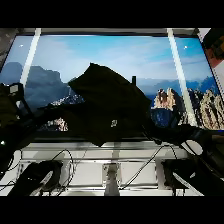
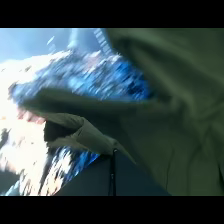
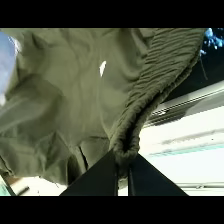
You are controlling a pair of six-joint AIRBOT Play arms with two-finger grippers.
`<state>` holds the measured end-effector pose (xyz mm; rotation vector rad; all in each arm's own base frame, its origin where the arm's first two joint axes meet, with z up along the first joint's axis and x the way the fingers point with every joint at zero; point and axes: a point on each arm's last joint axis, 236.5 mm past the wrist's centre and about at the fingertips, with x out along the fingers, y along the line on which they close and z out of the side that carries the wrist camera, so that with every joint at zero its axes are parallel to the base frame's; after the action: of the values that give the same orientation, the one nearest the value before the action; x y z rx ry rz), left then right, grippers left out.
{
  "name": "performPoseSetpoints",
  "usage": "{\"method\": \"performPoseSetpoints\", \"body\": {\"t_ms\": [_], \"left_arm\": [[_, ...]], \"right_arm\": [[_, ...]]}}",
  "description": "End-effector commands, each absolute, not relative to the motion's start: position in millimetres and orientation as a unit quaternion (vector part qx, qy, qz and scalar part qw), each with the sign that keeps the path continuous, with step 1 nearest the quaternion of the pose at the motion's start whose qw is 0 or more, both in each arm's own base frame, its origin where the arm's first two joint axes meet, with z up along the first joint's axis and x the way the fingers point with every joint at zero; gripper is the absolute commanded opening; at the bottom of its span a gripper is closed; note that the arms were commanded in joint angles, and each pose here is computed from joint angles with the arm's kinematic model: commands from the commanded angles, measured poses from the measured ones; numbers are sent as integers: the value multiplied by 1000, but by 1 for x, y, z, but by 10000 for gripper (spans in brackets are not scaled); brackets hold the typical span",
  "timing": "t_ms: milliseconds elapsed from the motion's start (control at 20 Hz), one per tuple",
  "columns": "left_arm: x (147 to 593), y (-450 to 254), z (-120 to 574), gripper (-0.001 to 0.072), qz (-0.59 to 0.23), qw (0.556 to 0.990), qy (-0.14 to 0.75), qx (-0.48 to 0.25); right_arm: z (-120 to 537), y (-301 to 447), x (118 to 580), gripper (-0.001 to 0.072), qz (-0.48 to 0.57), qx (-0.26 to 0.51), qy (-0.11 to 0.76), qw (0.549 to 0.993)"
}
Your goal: Fold the clothes and pants, and hang the long-sleeved shirts on hangers.
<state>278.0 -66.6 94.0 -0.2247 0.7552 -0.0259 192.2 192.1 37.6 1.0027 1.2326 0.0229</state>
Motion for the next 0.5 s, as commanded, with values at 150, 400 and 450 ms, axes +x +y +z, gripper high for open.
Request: {"method": "performPoseSetpoints", "body": {"t_ms": [150,400,450], "left_arm": [[390,-110,124,2,-29,947,316,-44],[472,-156,144,2,-56,957,280,-53],[484,-165,151,3,-66,960,266,-59]], "right_arm": [[38,165,222,14,-56,488,492,718],[46,111,267,14,-117,533,411,731],[51,102,277,14,-121,545,389,733]]}}
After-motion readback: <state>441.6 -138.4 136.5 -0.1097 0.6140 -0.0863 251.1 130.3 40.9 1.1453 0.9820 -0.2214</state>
